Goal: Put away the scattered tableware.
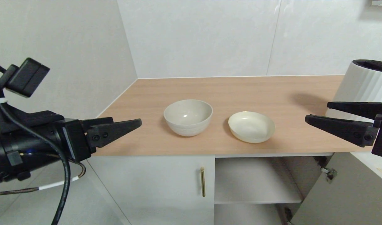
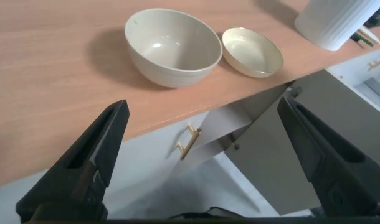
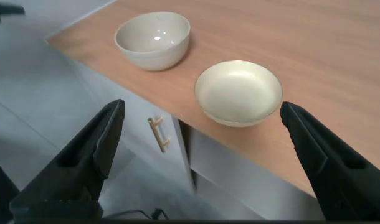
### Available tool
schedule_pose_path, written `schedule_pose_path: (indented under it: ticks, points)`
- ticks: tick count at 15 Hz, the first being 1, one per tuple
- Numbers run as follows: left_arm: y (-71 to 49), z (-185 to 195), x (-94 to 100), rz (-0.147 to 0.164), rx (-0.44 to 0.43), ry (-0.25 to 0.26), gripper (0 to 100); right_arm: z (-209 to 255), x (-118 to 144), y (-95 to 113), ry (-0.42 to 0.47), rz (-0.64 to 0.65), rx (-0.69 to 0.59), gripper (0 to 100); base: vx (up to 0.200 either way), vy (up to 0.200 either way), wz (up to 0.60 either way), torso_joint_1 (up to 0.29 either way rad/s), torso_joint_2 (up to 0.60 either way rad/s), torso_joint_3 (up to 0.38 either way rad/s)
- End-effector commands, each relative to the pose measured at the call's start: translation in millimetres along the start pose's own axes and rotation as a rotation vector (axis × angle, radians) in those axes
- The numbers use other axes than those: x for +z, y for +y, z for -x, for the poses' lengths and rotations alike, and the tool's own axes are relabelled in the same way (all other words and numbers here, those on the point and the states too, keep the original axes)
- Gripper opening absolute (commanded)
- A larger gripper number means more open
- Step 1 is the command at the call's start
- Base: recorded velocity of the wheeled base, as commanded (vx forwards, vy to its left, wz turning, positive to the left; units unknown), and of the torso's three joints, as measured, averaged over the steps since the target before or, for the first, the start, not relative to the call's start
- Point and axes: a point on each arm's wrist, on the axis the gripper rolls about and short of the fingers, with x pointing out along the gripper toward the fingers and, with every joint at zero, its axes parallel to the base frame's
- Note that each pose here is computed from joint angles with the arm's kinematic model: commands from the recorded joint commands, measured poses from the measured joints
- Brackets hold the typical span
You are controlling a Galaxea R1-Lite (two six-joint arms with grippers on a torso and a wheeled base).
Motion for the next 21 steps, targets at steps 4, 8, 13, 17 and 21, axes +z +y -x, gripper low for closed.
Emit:
schedule_pose_path:
  ticks: [4,8,13,17,21]
  points:
    - [0.0,-30,6.2,0.010,-0.001,0.062,100,-16,-6,-3,0.047,0.015,-0.011,100,0.000,0.000,0.00,0.036,-0.09,-0.057]
    - [-5.5,-56,36.1,0.064,0.058,0.204,100,-57,10,-14,0.051,-0.135,-0.194,100,0.000,0.000,0.00,0.000,0.00,0.000]
    - [-2.0,-115,20.3,0.159,0.279,0.258,100,-92,3,-24,0.097,-0.227,-0.429,100,0.000,0.000,0.00,0.000,0.00,0.000]
    - [12.4,-167,1.4,0.126,0.477,0.139,100,-93,-3,-21,0.118,-0.218,-0.427,100,0.000,0.000,0.00,0.000,0.00,0.000]
    - [18.8,-191,-8.7,0.119,0.519,0.144,100,-93,-4,-20,0.121,-0.216,-0.429,100,0.000,0.000,0.00,0.000,0.00,0.000]
